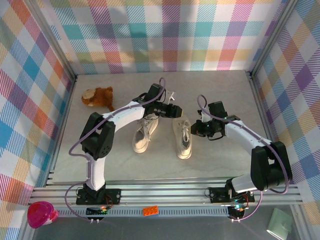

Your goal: Tie the shoes

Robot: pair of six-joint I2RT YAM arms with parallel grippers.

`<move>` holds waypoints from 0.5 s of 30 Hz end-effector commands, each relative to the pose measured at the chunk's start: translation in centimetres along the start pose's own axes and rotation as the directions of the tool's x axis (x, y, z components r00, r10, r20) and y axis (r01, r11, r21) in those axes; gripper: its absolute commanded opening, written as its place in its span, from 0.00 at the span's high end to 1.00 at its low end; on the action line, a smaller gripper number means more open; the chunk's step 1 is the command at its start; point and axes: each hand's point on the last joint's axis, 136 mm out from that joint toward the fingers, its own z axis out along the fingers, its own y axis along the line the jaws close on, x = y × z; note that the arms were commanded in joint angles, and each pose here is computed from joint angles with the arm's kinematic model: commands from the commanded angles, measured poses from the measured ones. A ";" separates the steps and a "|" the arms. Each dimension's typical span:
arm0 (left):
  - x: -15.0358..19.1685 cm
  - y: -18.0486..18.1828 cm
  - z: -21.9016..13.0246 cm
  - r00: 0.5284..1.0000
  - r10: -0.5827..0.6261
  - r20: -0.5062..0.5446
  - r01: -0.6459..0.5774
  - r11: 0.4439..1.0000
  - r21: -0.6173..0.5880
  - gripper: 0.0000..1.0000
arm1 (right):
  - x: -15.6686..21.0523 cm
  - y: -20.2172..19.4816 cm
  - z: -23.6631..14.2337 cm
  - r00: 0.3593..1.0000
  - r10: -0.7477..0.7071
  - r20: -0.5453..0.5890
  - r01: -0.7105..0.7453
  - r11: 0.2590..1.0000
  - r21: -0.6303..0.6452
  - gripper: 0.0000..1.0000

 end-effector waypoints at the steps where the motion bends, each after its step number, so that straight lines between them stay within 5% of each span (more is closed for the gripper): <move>1: 2.7 1.0 1.4 0.992 -0.014 -0.128 0.012 1.000 -0.016 0.53 | 0.3 0.4 -0.2 0.999 -0.023 -0.026 0.023 0.999 -0.028 1.00; 15: 2.1 -0.5 3.9 0.988 -0.017 -0.151 0.026 0.998 0.062 0.52 | 1.2 0.5 1.0 0.997 -0.011 -0.077 0.005 0.997 -0.080 1.00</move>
